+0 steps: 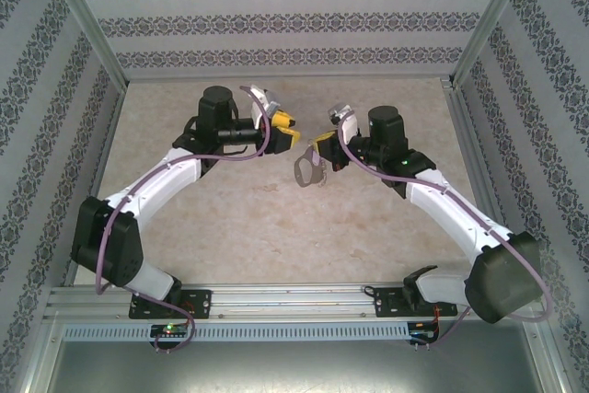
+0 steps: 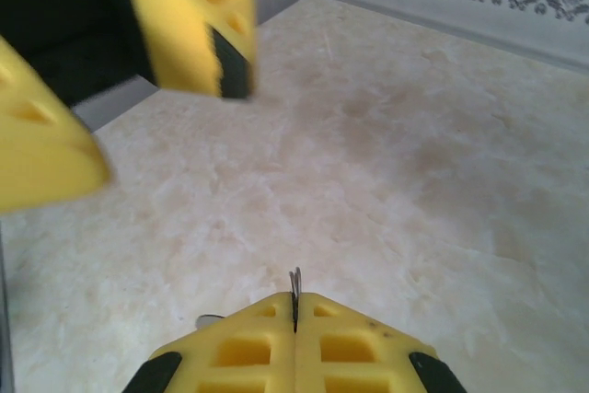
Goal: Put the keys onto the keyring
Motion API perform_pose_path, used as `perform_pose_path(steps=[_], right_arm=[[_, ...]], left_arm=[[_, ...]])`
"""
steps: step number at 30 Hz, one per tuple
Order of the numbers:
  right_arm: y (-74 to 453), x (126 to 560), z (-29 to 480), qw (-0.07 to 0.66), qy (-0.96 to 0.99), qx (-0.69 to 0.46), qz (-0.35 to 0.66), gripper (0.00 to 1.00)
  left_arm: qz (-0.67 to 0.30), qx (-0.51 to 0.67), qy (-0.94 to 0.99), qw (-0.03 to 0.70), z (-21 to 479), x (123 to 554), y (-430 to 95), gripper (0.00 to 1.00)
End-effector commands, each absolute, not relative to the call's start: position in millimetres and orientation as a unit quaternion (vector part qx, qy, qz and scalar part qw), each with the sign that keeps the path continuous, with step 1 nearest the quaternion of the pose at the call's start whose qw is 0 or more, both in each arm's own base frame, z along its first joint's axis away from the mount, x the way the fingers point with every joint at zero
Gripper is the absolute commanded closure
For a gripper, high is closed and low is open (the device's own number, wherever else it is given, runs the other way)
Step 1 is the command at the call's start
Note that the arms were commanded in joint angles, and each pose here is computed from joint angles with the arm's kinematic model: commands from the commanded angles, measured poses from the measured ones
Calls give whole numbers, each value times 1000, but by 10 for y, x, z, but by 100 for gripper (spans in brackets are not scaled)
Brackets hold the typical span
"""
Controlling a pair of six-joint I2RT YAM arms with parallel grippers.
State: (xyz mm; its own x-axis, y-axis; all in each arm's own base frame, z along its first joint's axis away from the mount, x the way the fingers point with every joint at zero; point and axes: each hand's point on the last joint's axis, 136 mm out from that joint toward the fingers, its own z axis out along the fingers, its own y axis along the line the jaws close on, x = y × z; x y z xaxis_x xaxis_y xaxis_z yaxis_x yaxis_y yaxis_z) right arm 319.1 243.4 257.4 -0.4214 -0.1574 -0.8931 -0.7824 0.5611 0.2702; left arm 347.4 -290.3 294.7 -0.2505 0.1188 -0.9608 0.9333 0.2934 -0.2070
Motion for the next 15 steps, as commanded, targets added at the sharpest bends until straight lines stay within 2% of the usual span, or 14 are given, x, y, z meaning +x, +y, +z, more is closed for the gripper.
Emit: perform_pose_path(steps=[1, 15], right_arm=[[2481, 3075, 2871, 456, 729, -341, 380, 100], [2521, 3012, 2960, 449, 712, -346, 414, 100]], left_arm=[[-454, 418, 653, 439, 2902, 3423, -2916, 49], [-503, 431, 635, 396, 2874, 3331, -3003, 49]])
